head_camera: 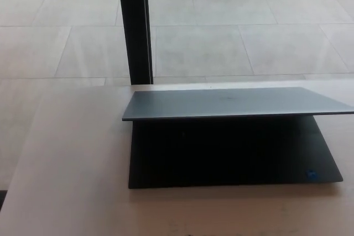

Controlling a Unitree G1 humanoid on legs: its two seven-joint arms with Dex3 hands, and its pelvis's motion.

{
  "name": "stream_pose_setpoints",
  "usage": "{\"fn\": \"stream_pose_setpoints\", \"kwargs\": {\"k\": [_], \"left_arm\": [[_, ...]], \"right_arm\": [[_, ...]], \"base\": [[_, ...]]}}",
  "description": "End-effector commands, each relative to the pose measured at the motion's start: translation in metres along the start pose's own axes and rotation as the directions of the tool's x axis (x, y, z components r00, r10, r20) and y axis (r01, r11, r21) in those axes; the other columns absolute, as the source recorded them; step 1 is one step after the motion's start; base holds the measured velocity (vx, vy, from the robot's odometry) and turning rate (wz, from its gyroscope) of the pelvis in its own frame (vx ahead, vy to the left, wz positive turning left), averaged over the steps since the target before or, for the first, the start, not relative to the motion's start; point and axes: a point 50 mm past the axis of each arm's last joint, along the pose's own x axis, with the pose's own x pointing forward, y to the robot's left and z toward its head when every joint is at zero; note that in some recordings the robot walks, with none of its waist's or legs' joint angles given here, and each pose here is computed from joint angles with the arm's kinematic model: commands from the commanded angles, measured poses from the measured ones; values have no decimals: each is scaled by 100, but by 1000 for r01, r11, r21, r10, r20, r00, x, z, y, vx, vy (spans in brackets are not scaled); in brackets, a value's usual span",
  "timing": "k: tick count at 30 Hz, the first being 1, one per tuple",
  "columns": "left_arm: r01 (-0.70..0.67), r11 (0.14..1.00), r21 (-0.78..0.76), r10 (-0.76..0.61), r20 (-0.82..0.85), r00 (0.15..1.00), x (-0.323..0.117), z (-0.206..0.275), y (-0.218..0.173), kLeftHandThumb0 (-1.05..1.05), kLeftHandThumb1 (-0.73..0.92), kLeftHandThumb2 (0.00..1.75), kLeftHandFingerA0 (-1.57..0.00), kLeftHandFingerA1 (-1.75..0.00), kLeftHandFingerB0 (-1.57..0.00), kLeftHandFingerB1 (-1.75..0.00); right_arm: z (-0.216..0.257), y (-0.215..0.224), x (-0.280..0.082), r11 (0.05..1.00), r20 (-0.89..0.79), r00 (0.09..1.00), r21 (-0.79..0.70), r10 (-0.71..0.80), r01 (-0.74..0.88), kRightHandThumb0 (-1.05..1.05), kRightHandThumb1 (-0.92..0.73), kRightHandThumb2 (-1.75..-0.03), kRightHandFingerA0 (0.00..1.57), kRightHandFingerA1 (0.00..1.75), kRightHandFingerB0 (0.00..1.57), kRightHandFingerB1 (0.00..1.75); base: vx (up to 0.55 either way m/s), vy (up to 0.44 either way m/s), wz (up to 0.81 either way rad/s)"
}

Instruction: The robot uses its right hand to push down on the lid of a laptop kept in the middle of the desk to close it

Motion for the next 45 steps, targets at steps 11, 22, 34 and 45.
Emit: {"fn": "stream_pose_setpoints", "kwargs": {"k": [11,22,34,45], "left_arm": [[-93,953,-290,116,64,991,1,26,28,-83,92,81,-43,-61,-36,-45],[-88,950,-300,112,65,992,1,27,26,-82,92,80,-43,-61,-36,-46],[-92,953,-289,118,73,990,1,29,28,-86,92,81,-48,-61,-36,-44],[-84,953,-292,112,78,991,2,32,24,-85,92,81,-45,-59,-37,-45]], "right_arm": [[229,194,-75,787,683,408,-437,605,-435,-83,-92,-68,43,51,29,31],[186,287,-131,382,381,73,-858,922,-344,-87,-92,-68,40,48,31,30],[108,319,-158,43,48,-13,-970,999,-241,-90,-91,-73,19,48,15,32],[72,340,-169,-89,-91,0,-970,996,-226,-81,-76,-64,15,52,18,31]], "base": [[0,0,0],[0,0,0],[0,0,0],[0,0,0]]}}
